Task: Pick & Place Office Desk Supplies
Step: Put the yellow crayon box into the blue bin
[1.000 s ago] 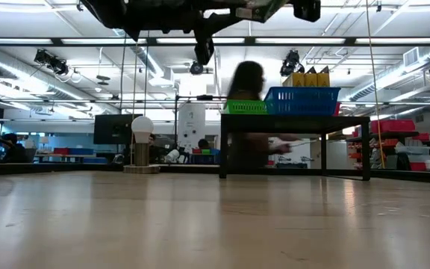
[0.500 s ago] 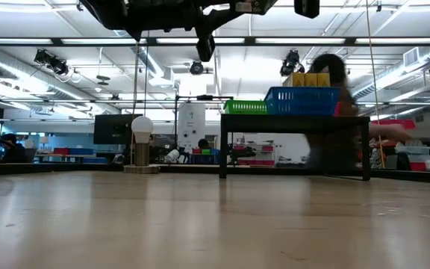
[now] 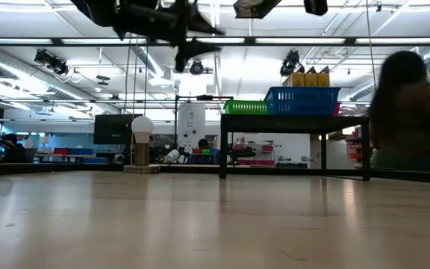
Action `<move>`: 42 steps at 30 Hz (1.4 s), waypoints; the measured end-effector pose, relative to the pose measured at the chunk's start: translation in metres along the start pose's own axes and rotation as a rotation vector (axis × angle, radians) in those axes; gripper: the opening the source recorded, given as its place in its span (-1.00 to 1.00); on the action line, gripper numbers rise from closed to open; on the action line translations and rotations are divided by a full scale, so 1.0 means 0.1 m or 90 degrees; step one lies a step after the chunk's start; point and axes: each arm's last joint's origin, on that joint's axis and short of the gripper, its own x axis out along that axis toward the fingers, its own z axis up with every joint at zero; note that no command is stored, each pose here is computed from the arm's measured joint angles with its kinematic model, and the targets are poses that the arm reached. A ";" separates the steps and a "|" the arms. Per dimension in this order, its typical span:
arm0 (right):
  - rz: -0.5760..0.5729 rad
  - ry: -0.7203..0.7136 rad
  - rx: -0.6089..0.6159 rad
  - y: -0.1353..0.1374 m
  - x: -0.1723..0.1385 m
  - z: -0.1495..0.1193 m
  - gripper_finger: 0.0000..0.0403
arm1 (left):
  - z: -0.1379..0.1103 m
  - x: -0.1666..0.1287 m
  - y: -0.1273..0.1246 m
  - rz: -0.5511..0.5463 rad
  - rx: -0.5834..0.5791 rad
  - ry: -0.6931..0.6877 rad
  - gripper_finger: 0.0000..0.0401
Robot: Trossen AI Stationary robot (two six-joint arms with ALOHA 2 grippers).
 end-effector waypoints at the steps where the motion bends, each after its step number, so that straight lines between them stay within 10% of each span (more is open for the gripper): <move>1: -0.013 -0.011 0.007 0.00 -0.04 0.04 -0.54 | 0.02 -0.04 0.05 0.032 0.005 0.003 -0.19; 9: -0.212 -0.022 0.136 -0.20 -0.12 0.27 -0.55 | 0.04 -0.23 0.27 0.159 0.019 0.051 0.03; 20: -0.517 0.076 0.198 -0.49 0.41 0.60 -0.55 | -0.18 -0.20 0.39 0.201 -0.002 0.073 -0.31; 42: -0.588 0.052 0.295 -0.58 0.68 0.62 -0.41 | -0.20 -0.20 0.40 0.195 -0.007 0.062 -0.35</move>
